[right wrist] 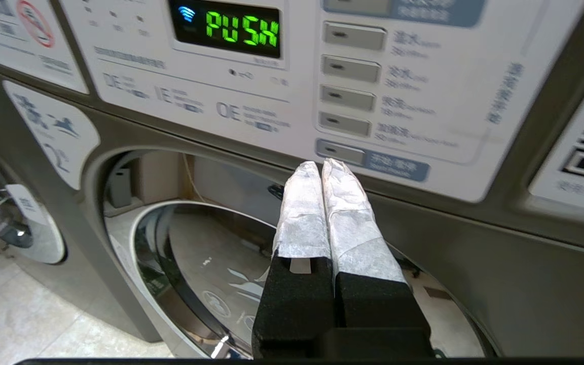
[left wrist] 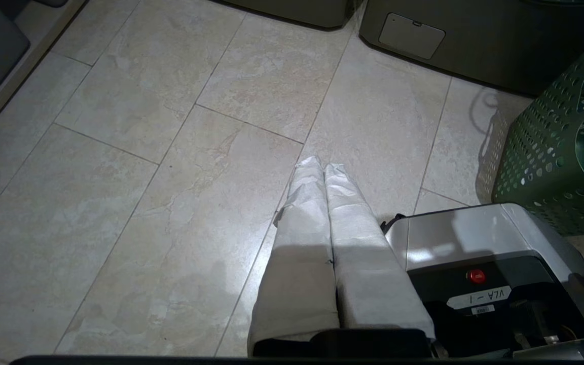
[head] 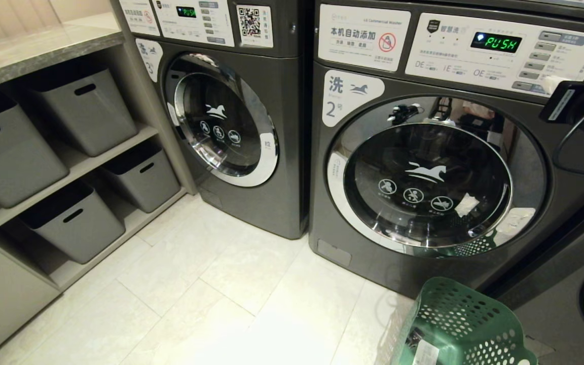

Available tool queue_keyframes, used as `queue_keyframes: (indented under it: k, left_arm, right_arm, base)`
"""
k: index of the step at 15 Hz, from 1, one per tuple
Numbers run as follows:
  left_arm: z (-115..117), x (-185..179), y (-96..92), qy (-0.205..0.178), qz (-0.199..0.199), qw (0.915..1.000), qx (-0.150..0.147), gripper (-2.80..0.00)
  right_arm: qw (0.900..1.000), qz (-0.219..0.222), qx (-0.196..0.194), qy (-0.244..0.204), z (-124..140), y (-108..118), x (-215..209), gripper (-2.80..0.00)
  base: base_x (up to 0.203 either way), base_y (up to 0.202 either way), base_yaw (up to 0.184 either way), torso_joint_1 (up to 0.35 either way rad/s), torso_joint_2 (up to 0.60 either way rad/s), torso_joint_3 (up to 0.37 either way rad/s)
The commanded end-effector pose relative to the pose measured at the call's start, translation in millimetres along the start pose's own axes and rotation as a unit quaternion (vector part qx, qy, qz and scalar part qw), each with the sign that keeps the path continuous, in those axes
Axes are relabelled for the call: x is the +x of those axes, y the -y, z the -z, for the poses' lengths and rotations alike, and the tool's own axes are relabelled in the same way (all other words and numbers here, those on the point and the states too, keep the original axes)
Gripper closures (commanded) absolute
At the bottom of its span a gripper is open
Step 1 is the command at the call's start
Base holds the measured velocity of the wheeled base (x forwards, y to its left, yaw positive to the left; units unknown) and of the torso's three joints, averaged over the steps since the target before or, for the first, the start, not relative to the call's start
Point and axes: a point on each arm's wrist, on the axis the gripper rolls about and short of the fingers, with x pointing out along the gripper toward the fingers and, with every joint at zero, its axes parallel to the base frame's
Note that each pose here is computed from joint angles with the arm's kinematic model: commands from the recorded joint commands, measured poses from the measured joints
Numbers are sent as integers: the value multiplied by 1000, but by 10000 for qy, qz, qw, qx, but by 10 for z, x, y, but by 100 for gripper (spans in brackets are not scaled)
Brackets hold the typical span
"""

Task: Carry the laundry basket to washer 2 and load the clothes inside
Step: Press the washing machine switch

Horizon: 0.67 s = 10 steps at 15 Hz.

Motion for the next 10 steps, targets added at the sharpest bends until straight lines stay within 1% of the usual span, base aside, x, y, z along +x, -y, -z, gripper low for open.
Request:
queue_keyframes:
  k: [1, 5, 10]
  left_arm:
    - [4, 2, 0, -11, -1, 10000, 1, 0]
    - [4, 2, 0, -12, -2, 10000, 1, 0]
    - [3, 3, 0, -18, 2, 10000, 2, 0]
  right_arm:
    - [10000, -12, 0, 42, 3, 0, 57, 0]
    - [9997, 3, -18, 253, -67, 0, 248, 0]
    - [9997, 1, -68, 233, -33, 1, 313, 0]
  base:
    - [0, 0, 0, 0, 0, 0]
    - [0, 0, 0, 0, 0, 0]
    - [0, 0, 0, 0, 0, 0]
